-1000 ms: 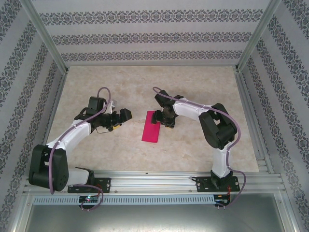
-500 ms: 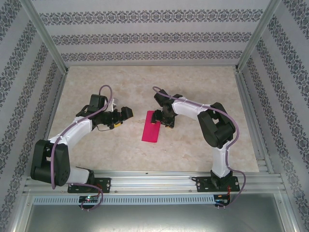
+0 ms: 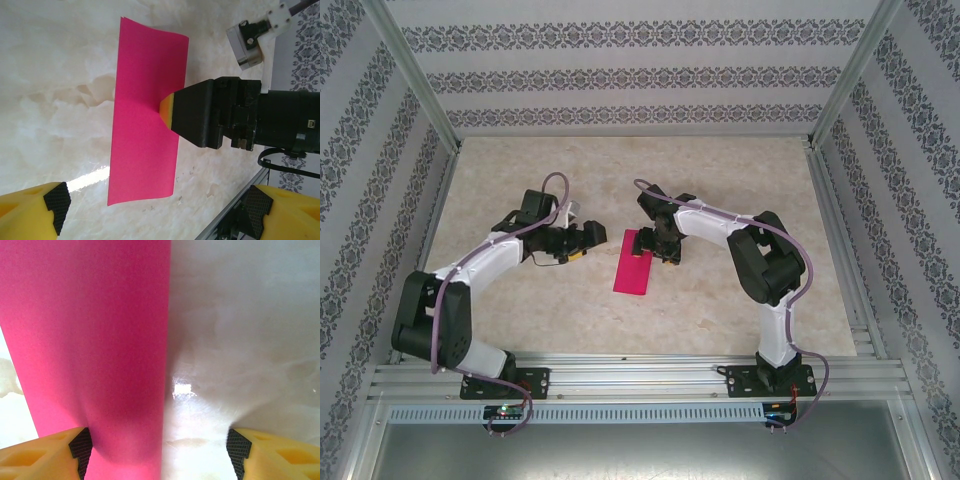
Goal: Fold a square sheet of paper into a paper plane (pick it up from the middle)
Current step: Fold the square sheet of paper in half at the center of the table.
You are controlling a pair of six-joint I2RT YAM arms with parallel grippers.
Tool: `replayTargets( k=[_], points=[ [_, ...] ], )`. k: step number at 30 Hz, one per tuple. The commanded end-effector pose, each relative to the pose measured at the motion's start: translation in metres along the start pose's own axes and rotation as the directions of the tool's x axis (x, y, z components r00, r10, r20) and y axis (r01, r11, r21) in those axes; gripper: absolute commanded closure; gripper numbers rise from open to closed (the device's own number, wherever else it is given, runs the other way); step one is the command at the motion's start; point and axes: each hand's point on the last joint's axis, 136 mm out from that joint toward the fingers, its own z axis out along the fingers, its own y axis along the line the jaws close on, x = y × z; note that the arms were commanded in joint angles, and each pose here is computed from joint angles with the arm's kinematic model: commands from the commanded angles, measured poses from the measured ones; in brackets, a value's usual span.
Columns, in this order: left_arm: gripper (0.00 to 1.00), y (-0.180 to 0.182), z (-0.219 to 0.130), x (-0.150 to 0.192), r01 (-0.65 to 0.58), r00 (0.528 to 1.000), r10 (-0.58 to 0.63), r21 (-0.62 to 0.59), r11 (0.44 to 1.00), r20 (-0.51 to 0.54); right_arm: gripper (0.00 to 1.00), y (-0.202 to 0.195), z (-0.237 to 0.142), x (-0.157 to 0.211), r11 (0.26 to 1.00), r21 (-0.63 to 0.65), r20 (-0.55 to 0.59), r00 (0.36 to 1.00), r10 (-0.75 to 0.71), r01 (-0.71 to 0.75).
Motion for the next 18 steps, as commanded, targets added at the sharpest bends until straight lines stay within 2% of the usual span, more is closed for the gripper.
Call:
replayTargets(
  k=[1, 6, 13, 16, 18],
  points=[
    [0.07, -0.008, 0.004, -0.001, -0.039, 0.999, 0.039, 0.002, 0.999, -0.014, 0.24, -0.035, 0.026, 0.017, 0.989, 0.145, -0.072, 0.997, 0.008, 0.002],
    [0.08, -0.011, 0.011, 0.000, -0.034, 0.999, 0.034, 0.002, 0.999, -0.027, 0.24, -0.037, 0.027, 0.017, 0.989, 0.145, -0.069, 0.997, 0.022, -0.012],
    [0.15, -0.007, 0.024, 0.002, -0.009, 0.999, 0.008, -0.019, 1.000, -0.053, 0.24, -0.039, 0.030, 0.017, 0.988, 0.148, -0.066, 0.996, 0.053, -0.042],
    [0.23, -0.004, 0.029, -0.001, 0.016, 0.999, -0.017, -0.019, 1.000, -0.050, 0.24, -0.040, 0.031, 0.019, 0.988, 0.147, -0.064, 0.996, 0.062, -0.052],
    [0.37, -0.003, 0.033, -0.003, 0.032, 0.998, -0.033, -0.018, 0.999, -0.044, 0.24, -0.041, 0.033, 0.019, 0.988, 0.148, -0.065, 0.996, 0.062, -0.052]
  ],
)
